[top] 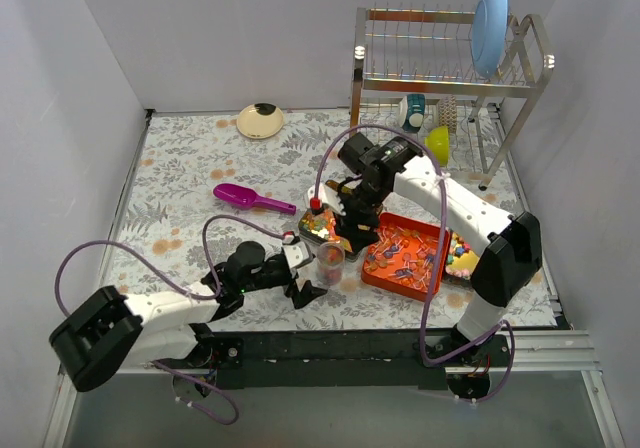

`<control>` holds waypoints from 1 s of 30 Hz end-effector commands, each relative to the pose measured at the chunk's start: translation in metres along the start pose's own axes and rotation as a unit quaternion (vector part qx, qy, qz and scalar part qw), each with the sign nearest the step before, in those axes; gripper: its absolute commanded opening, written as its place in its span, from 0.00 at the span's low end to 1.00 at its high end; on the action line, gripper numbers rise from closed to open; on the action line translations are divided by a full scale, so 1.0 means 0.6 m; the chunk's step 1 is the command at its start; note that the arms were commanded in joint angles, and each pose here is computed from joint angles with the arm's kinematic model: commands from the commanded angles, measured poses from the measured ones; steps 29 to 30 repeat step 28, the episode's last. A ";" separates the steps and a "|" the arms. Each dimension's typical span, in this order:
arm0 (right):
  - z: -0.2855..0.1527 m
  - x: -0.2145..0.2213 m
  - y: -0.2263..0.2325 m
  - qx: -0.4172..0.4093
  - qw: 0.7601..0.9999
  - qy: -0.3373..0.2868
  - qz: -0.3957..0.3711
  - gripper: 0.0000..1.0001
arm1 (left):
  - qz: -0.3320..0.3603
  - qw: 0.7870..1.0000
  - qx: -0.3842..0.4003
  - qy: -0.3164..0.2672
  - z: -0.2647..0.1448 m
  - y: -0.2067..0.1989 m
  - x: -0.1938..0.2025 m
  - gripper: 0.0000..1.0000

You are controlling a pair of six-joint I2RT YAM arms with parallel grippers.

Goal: Pack the candies
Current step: Reset both arms

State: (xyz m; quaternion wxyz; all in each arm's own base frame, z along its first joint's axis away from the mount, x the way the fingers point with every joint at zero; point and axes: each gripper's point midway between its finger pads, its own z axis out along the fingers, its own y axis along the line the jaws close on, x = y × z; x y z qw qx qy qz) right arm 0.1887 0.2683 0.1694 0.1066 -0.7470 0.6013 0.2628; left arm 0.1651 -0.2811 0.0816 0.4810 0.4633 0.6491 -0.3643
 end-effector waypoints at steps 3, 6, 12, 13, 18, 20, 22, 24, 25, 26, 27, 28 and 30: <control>-0.101 -0.029 -0.072 0.147 0.986 -0.036 0.076 0.69 | -0.011 0.998 -0.038 0.043 -0.040 0.021 -0.060 0.98; -0.142 0.003 -0.113 0.262 0.950 -0.026 0.166 0.76 | -0.008 0.987 -0.146 0.067 -0.082 0.078 -0.065 0.98; -0.220 0.125 -0.117 0.432 0.858 0.031 0.275 0.85 | -0.061 0.921 -0.383 -0.032 -0.192 0.203 -0.167 0.98; -0.229 0.160 -0.114 0.443 0.843 0.037 0.302 0.86 | -0.069 0.915 -0.396 -0.037 -0.200 0.214 -0.173 0.98; -0.295 0.238 -0.098 0.500 0.771 0.001 0.394 0.87 | -0.158 0.849 -0.500 -0.064 -0.250 0.304 -0.195 0.98; -0.314 0.274 -0.089 0.533 0.734 0.008 0.421 0.88 | -0.207 0.808 -0.547 -0.074 -0.276 0.334 -0.187 0.98; -0.320 0.292 -0.078 0.545 0.720 0.017 0.429 0.88 | -0.267 0.771 -0.573 -0.075 -0.294 0.363 -0.179 0.98; -0.314 0.299 -0.063 0.546 0.718 0.018 0.430 0.87 | -0.273 0.774 -0.568 -0.068 -0.288 0.376 -0.203 0.98; -0.308 0.299 -0.059 0.538 0.724 0.012 0.431 0.86 | -0.275 0.774 -0.569 -0.041 -0.280 0.383 -0.189 0.98; -0.301 0.296 -0.051 0.529 0.731 0.005 0.431 0.85 | -0.275 0.771 -0.572 -0.040 -0.281 0.388 -0.193 0.98; -0.293 0.297 -0.048 0.520 0.735 0.001 0.435 0.84 | -0.273 0.764 -0.584 -0.041 -0.288 0.394 -0.197 0.98; -0.289 0.291 -0.048 0.509 0.742 -0.017 0.436 0.85 | -0.271 0.759 -0.588 -0.061 -0.294 0.399 -0.217 0.98; -0.289 0.291 -0.048 0.509 0.742 -0.017 0.436 0.85 | -0.271 0.759 -0.588 -0.061 -0.294 0.399 -0.217 0.98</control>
